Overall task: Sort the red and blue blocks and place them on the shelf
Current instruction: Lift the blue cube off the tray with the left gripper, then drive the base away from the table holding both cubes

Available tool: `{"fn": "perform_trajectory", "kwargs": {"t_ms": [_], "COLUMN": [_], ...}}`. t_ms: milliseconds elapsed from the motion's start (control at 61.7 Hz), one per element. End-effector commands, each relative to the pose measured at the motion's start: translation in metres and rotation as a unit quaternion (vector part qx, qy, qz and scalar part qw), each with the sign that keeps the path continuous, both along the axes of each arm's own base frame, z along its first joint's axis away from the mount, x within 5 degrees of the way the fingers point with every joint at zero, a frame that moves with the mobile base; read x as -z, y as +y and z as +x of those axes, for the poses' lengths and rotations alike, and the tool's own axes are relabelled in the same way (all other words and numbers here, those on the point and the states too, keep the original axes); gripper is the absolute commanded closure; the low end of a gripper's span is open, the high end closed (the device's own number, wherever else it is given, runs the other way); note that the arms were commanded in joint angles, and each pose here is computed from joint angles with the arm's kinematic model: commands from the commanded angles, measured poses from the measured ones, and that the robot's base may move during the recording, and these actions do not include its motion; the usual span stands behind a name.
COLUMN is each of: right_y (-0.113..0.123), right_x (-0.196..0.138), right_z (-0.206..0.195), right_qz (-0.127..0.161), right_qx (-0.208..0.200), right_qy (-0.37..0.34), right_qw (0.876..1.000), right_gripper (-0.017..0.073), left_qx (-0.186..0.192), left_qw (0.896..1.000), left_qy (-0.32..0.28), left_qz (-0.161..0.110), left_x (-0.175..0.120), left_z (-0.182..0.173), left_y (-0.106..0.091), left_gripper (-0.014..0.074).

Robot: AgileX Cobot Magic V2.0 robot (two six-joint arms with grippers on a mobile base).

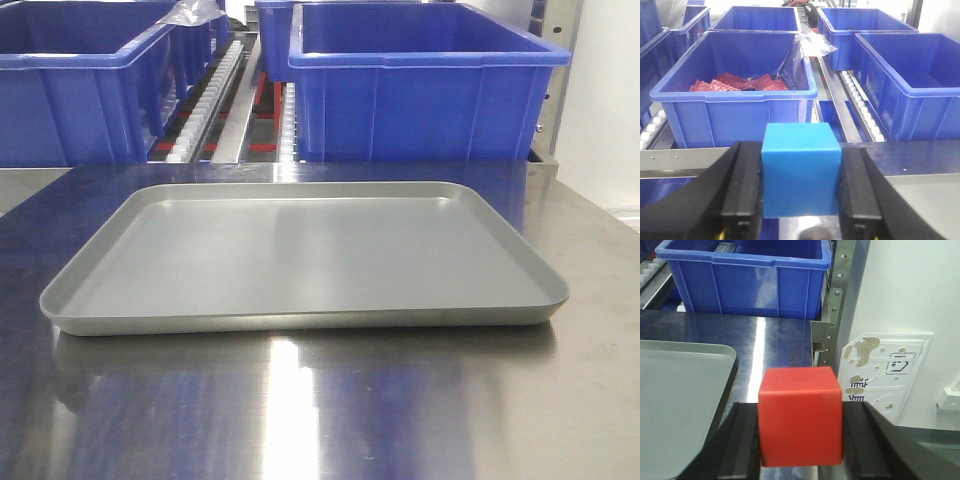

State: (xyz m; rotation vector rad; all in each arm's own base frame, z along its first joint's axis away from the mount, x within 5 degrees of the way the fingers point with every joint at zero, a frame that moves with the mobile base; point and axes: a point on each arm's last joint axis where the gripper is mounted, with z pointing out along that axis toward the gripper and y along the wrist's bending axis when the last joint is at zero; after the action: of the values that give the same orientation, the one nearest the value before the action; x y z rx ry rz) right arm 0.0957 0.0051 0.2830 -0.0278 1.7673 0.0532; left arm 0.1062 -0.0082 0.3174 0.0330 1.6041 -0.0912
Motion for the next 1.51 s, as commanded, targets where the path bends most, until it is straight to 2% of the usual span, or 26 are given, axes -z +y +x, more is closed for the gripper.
{"fn": "perform_trajectory", "kwargs": {"t_ms": [0, 1491], "right_y": [-0.0004, -0.0004], "right_x": [-0.0173, -0.0173], "right_z": [0.0011, 0.0011], "right_qz": [-0.002, -0.002], "right_qx": [0.002, 0.002], "right_qy": [-0.057, -0.057], "right_qw": [0.998, 0.998], "right_gripper": [0.0228, 0.0228], "left_qx": [-0.012, -0.012], "left_qw": [0.998, 0.998], "left_qy": [-0.059, -0.058], "left_qz": [-0.005, -0.005], "left_x": [-0.0179, -0.0176], "left_z": [-0.0009, -0.0004], "left_y": [0.0022, 0.0022], "left_gripper": [0.0470, 0.0470]}}
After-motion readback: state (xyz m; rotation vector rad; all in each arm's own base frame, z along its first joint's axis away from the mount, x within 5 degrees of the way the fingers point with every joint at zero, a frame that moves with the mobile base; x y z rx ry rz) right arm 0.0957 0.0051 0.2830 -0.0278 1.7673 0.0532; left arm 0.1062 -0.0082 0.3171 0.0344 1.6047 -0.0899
